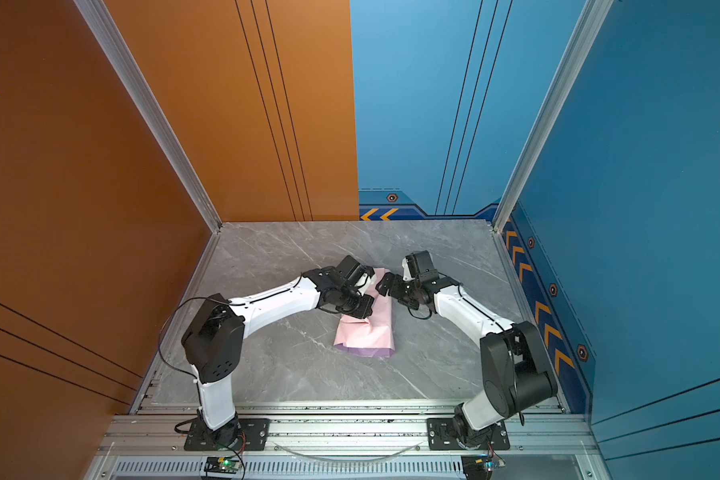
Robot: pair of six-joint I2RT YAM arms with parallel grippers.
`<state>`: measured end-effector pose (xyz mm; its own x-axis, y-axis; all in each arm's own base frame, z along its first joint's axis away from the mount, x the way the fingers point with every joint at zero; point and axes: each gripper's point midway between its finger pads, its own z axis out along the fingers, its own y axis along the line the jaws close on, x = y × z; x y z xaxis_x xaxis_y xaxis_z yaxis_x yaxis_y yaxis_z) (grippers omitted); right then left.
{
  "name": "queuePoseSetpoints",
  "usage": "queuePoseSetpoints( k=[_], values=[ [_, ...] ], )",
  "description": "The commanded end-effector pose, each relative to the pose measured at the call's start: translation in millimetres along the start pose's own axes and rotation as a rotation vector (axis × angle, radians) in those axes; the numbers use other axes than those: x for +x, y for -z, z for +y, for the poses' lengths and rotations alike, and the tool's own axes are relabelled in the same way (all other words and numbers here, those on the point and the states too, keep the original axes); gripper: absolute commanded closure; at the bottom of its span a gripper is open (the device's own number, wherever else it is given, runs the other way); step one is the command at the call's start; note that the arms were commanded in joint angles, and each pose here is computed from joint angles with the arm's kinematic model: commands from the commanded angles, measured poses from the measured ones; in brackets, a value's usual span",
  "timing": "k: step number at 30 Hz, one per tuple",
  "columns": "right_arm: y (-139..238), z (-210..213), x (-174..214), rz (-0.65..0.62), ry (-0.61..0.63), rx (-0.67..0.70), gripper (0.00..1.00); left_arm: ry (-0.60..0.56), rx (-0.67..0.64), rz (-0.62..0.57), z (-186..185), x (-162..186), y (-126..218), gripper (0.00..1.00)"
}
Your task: Wrap the gift box in paper
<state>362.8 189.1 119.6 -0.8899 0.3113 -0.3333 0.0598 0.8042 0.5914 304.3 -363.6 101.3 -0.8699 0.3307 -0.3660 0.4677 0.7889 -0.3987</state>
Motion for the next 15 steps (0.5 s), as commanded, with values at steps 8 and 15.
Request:
queuePoseSetpoints(
  k=[8,15],
  values=[
    [-25,-16,4,0.067,0.012,0.095,0.15,-0.027,-0.046,0.054,5,9,-11,0.87],
    [-32,-35,9,0.080,0.018,0.174,0.30,-0.040,-0.024,0.016,-5,-2,2,0.67]
  ],
)
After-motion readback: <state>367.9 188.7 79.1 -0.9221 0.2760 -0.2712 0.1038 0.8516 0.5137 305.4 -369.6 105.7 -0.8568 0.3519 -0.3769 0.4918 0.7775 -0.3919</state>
